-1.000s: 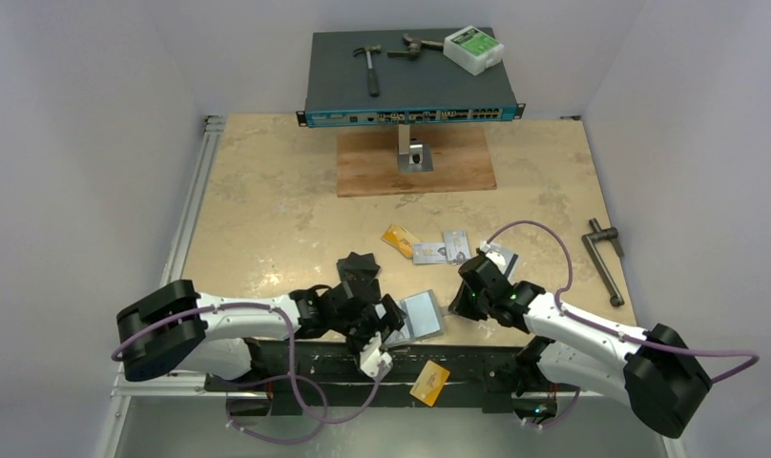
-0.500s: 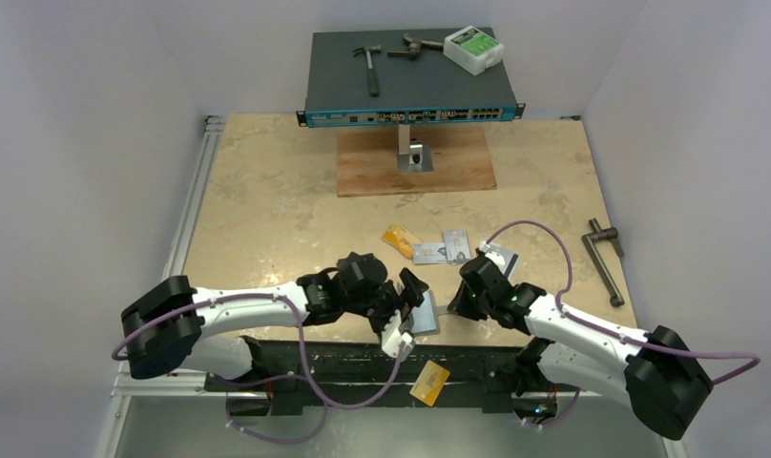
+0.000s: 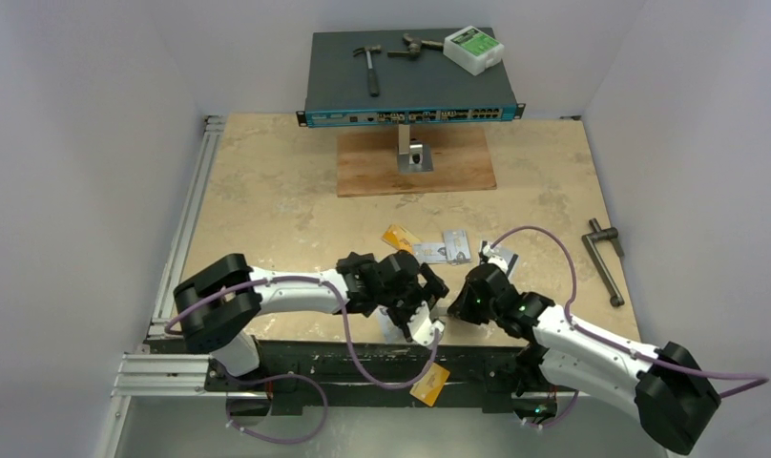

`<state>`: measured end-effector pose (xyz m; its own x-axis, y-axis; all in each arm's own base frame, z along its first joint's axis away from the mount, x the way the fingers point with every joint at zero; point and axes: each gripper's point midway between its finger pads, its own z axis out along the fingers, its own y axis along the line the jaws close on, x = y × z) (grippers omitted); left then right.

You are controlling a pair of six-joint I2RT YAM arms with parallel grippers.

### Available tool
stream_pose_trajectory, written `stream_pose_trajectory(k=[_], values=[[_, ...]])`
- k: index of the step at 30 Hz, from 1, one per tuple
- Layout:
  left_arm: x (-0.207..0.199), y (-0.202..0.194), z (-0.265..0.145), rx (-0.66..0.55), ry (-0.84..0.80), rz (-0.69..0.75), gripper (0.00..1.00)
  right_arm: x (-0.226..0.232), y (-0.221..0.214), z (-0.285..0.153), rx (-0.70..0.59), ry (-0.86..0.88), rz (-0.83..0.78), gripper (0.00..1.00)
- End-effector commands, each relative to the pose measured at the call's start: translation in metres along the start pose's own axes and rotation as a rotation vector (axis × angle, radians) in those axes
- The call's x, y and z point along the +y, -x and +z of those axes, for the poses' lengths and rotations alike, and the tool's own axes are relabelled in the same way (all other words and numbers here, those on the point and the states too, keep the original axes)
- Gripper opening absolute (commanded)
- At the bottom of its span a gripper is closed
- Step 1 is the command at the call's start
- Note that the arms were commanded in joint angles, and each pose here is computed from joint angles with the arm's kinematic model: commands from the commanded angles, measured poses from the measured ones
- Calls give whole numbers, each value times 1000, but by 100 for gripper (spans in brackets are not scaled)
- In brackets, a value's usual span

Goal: Put the credit cards into the card holder
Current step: Close the card holder at the center of the board.

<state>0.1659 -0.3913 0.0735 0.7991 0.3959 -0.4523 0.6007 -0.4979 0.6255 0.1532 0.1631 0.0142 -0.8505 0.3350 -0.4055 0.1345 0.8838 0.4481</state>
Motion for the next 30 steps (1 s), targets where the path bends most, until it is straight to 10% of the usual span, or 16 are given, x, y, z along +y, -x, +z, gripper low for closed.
stream_pose_trajectory(k=[1, 18, 30], values=[[7, -10, 9, 73, -24, -69, 96, -5, -5, -5, 3, 9, -6, 0], [-20, -35, -18, 367, -247, -481, 100, 11, 7, -17, -42, 76, 71, 0], [16, -33, -35, 361, -118, -674, 100, 24, 20, -24, -67, 86, 106, 51]])
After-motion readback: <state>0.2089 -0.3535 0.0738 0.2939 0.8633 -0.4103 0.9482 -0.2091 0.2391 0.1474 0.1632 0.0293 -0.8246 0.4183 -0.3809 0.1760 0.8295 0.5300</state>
